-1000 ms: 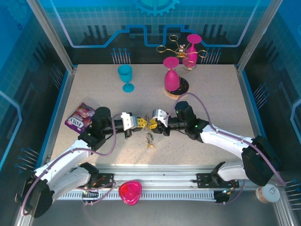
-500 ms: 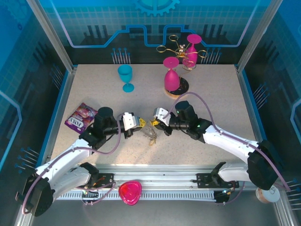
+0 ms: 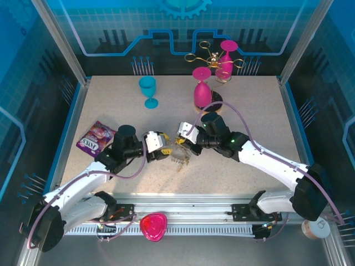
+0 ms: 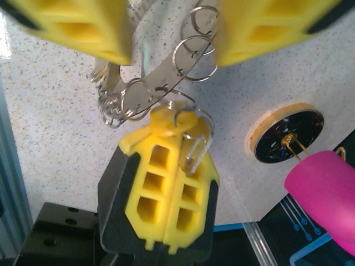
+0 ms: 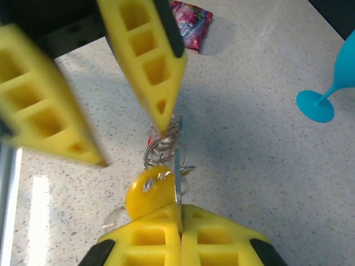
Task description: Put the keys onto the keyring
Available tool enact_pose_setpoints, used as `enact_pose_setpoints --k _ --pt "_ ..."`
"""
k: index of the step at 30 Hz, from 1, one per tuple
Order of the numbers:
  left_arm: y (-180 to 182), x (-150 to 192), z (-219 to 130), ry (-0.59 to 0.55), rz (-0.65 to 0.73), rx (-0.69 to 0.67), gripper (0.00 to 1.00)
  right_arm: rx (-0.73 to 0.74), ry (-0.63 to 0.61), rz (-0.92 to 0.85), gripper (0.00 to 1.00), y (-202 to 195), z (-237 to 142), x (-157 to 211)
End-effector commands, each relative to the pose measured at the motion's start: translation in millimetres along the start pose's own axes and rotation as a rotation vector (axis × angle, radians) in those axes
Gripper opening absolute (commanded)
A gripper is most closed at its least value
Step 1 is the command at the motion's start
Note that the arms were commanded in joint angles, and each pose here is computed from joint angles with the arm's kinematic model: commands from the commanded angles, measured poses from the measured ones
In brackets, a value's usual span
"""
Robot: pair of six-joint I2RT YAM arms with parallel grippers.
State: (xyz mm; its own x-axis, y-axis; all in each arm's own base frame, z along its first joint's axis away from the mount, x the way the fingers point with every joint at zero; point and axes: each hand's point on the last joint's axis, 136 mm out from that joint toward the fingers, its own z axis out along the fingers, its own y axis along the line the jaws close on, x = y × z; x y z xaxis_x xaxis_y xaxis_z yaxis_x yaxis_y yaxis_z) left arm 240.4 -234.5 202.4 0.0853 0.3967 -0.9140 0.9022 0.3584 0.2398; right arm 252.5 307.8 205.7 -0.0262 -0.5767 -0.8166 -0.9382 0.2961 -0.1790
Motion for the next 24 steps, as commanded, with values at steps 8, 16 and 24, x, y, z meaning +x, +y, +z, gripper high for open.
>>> enact_pose_setpoints --k 8,16,24 --pt "61 -31 -85 -0.119 -0.107 -0.559 0.99 -0.048 -0.027 -0.075 0.0 -10 27 -48" --pt "106 -27 -176 -0.178 -0.31 -1.05 0.99 -0.123 -0.129 -0.003 0.0 -6 100 -80" --pt "127 9 -162 -0.044 -0.434 -1.116 0.99 -0.018 0.207 -0.001 0.0 -40 117 33"
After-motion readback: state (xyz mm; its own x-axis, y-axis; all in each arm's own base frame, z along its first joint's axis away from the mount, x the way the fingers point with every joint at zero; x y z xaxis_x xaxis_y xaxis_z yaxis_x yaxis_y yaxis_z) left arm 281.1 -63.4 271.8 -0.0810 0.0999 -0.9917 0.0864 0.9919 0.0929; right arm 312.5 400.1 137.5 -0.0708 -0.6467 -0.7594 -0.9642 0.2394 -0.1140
